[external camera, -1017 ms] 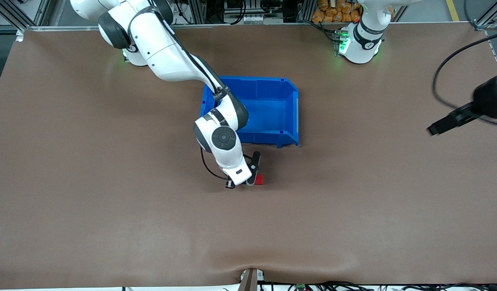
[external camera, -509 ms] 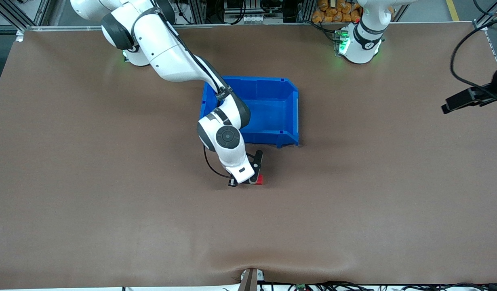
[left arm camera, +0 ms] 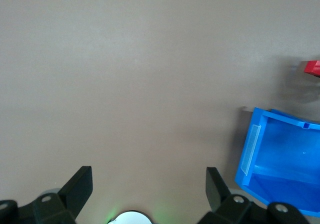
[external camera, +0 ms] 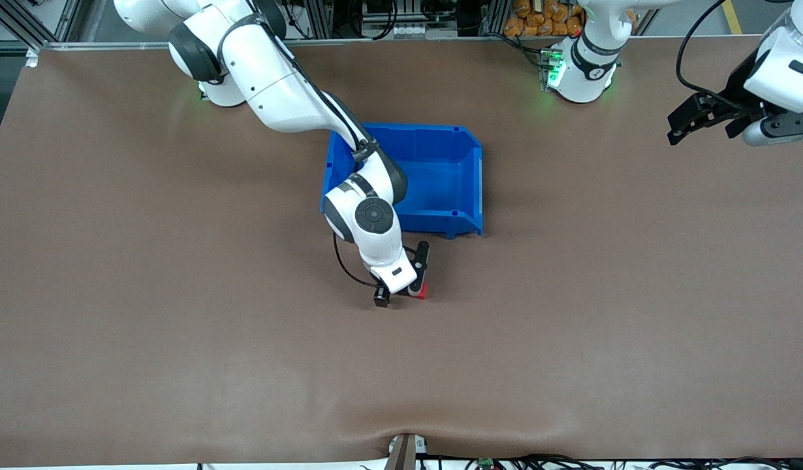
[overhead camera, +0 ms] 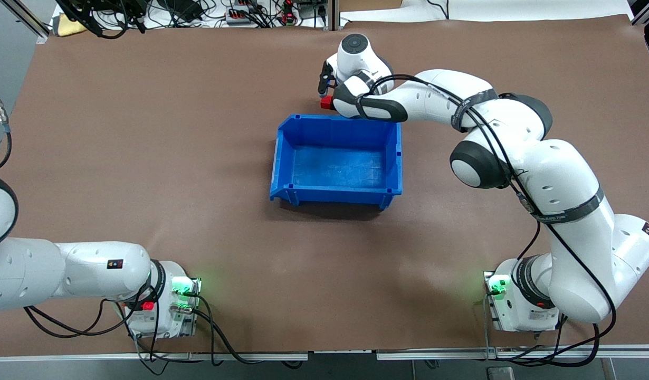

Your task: Attach green and red cubes to black cube

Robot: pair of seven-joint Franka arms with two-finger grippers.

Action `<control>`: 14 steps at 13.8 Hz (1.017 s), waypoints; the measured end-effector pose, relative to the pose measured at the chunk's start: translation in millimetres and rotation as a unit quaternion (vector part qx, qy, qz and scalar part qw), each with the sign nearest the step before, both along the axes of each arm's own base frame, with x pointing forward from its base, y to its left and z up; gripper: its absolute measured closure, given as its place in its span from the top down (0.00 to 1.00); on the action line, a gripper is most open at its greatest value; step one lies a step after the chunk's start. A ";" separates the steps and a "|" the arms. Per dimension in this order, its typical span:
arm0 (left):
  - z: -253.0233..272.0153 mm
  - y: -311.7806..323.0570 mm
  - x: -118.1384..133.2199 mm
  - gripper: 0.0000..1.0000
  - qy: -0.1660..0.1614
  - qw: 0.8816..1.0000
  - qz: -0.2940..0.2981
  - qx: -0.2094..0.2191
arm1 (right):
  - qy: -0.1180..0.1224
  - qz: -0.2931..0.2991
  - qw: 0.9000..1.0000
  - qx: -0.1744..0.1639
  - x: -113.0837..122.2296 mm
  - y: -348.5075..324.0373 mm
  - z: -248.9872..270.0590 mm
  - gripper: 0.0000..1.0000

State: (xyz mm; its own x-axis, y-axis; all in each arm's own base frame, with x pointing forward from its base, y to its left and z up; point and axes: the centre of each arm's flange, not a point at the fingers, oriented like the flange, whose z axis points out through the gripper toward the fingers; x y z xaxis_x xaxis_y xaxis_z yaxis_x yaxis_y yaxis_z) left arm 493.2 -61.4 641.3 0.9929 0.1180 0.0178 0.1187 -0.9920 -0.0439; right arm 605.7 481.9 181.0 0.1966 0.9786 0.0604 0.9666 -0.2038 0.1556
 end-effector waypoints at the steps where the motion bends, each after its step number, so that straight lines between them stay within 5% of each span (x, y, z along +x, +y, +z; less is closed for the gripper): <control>1: -1.1 2.6 0.6 1.00 0.001 1.000 0.002 0.000 | -0.004 -0.002 1.000 0.002 2.2 -0.7 4.0 1.00; 8: 26.9 -3.6 -8.2 1.00 -0.014 1.000 -0.004 -0.001 | -0.027 -0.032 0.999 0.019 28.1 -27.9 104.0 1.00; 12: 34.2 -0.8 -10.5 1.00 -0.016 1.000 -0.001 -0.001 | 0.020 -0.087 0.996 -0.013 58.4 -103.3 140.9 1.00; 14: 32.9 -0.9 -11.6 1.00 -0.010 1.000 -0.001 0.000 | 0.024 -0.110 0.994 -0.016 67.1 -135.0 180.6 1.00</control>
